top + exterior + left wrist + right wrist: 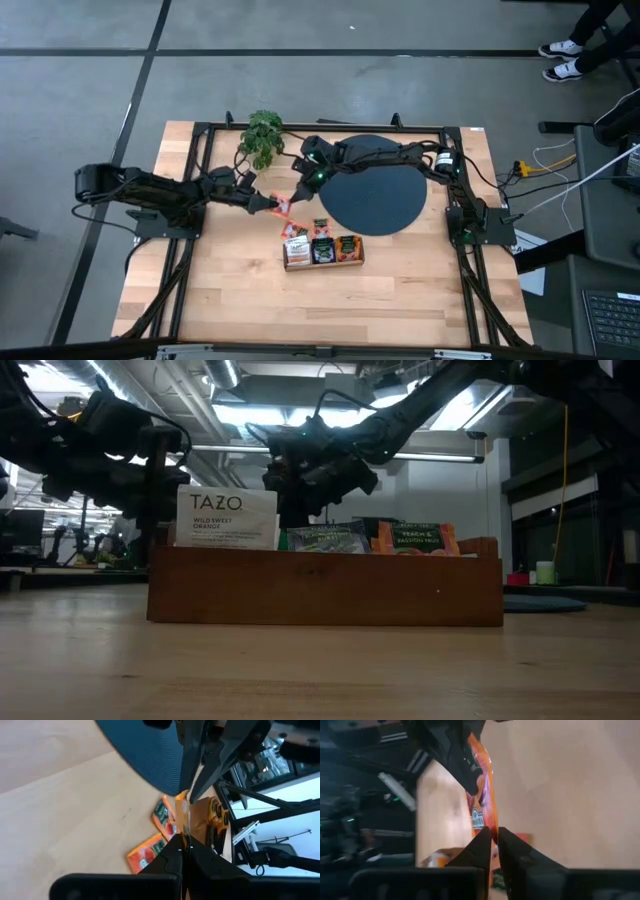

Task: Pick & Place Tea
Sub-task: Put the top orange tea bag into the right section of the wooden organizer

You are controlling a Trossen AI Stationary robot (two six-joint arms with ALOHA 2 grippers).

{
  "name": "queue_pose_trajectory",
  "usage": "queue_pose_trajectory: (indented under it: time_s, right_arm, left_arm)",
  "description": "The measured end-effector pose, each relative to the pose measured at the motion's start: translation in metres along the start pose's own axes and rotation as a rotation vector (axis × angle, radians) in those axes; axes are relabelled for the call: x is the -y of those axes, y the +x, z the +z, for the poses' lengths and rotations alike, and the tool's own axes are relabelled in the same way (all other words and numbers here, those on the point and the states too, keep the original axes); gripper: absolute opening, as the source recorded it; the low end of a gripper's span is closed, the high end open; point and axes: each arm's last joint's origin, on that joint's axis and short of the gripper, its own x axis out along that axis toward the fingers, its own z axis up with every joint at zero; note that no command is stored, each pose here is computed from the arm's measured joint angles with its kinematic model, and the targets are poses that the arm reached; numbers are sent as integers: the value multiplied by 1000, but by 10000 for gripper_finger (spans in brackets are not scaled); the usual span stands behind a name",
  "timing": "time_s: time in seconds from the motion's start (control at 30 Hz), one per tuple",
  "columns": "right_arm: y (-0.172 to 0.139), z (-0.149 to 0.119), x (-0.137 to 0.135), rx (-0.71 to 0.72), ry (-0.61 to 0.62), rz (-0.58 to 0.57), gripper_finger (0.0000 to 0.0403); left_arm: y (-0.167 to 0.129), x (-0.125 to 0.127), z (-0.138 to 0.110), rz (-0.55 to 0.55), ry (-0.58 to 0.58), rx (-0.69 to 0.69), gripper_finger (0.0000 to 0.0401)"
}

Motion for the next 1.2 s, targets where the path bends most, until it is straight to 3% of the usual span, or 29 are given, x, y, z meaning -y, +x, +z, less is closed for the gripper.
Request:
queue_pose_trajectory:
  time_s: [0.17, 0.37, 0.57, 0.77, 1.0, 1.2]
  right_arm:
    - [0, -3, -2, -68, 95, 79, 44]
    - [-20, -8, -30, -101, 118, 4, 45]
    - [-65, -16, -92, -14, 65, -197, 46]
    - [-107, -42, -138, 73, 86, -525, 46]
    - [-129, -77, -159, 90, 186, -843, 46]
    - [-145, -101, -160, -5, 218, -1080, 46]
  left_arm:
    - [7, 14, -1, -38, 64, -9, 3]
    - [15, 32, 0, -98, 118, -52, 3]
    - [30, 67, 3, -131, 216, -189, 3]
    - [40, 102, 7, -53, 351, -363, 3]
    - [64, 134, 18, -52, 448, -477, 3]
    - [97, 151, 27, -11, 489, -548, 3]
